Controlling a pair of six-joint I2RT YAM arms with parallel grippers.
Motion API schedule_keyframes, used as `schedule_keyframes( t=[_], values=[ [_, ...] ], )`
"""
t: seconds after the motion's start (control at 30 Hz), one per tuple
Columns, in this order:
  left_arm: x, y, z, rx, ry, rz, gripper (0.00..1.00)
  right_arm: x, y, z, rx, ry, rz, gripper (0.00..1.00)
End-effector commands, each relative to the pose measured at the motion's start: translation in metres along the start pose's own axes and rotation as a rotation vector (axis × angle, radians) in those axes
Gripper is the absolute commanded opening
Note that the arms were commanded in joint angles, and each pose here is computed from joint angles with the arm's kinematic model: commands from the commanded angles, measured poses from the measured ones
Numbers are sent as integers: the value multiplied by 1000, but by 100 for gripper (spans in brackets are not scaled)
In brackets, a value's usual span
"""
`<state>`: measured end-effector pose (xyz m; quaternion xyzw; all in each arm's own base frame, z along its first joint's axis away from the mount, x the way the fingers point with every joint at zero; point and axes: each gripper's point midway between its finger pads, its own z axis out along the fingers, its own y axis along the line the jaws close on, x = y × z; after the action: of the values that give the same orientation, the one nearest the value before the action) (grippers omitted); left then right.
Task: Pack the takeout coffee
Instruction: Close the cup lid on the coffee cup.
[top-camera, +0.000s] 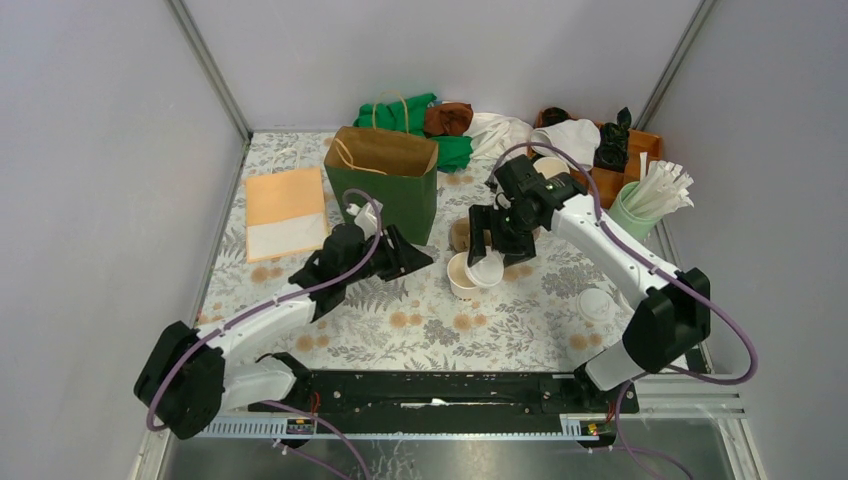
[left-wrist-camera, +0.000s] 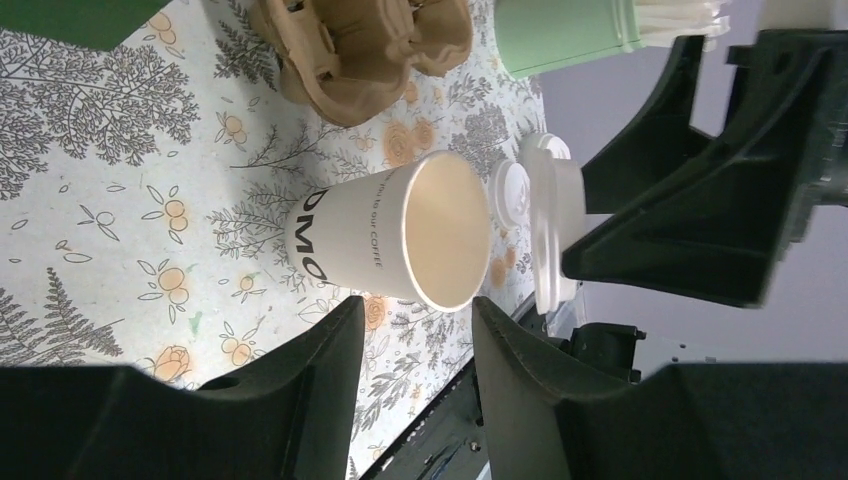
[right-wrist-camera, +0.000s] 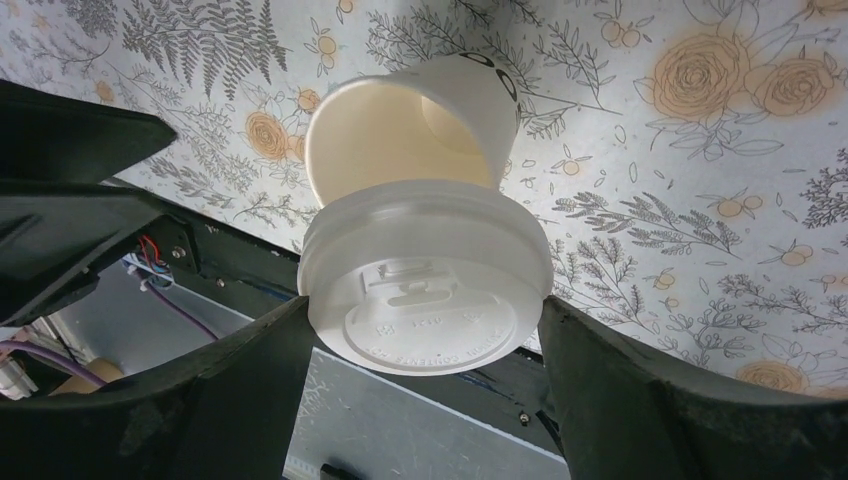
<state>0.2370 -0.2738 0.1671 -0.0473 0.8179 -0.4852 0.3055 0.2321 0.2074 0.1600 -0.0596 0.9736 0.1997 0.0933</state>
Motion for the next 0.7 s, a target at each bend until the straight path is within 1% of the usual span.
schedule_keyframes(
  t=[0.0, 0.13, 0.3, 0.67],
  values=[
    [-7, -6, 12, 40, -38, 12, 47, -8, 11, -6, 42, 2, -66, 87],
    [5, 5, 28, 40, -3, -8, 47, -3, 10, 4, 104, 55, -99, 87],
    [11, 0, 40, 72, 18, 6, 48, -7, 12, 7, 130, 49, -113, 87],
    [17, 11, 51, 25, 52, -21, 48, -13, 19, 17, 174, 64, -146, 88]
  ],
)
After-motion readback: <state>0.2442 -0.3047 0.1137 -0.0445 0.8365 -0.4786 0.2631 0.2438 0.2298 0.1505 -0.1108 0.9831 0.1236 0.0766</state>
